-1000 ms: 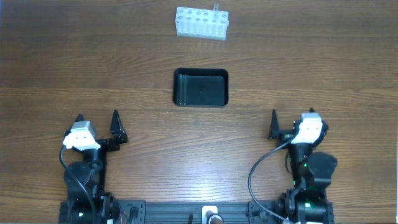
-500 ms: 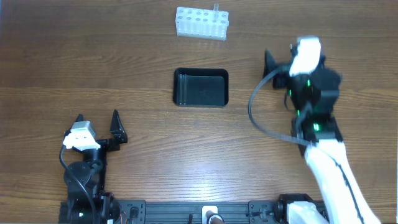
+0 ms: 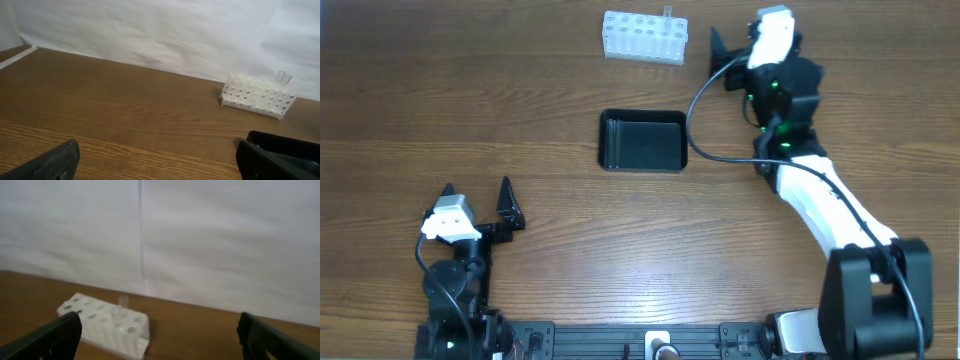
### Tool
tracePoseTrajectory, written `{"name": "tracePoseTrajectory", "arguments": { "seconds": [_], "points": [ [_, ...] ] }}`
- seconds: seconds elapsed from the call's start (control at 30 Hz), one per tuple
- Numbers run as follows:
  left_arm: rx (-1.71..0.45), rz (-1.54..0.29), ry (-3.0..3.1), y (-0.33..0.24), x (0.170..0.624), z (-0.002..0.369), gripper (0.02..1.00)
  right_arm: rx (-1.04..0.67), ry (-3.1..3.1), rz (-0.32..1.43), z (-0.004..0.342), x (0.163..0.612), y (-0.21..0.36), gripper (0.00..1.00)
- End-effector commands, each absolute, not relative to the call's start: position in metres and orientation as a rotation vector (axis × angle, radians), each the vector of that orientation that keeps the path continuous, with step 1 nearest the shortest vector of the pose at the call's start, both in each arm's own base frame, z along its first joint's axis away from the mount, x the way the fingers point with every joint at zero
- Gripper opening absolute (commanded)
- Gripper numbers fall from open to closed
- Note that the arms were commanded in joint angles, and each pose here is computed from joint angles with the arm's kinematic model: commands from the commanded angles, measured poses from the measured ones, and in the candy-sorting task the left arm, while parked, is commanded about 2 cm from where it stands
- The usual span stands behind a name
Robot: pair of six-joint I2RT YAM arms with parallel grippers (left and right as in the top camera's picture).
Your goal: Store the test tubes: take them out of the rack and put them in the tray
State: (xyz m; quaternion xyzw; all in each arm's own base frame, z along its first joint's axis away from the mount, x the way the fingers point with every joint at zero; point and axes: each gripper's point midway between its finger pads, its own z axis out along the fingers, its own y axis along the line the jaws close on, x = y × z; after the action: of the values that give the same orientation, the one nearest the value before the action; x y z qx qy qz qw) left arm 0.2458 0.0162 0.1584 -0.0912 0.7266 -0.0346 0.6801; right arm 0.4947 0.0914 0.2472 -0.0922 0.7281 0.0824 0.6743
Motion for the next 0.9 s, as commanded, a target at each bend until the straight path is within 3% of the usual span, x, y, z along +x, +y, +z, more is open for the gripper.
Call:
{"name": "tracePoseTrajectory", "arguments": {
  "seconds": [0.03,0.4,0.9],
  "points": [
    [-0.223,-0.074,1.624,0.019,0.245,0.158,0.998,-0.200,1.641,0.178,0.233,0.508,0.116,0.991],
    [-0.223,-0.074,1.624,0.019,0.245,0.158,0.998,-0.107,1.764,-0.004,0.178,0.559,0.154,0.993],
    [-0.224,-0.073,1.624,0.019,0.245,0.158,0.998,-0.023,1.789,-0.143,0.144,0.601,0.180,0.991]
  ]
}}
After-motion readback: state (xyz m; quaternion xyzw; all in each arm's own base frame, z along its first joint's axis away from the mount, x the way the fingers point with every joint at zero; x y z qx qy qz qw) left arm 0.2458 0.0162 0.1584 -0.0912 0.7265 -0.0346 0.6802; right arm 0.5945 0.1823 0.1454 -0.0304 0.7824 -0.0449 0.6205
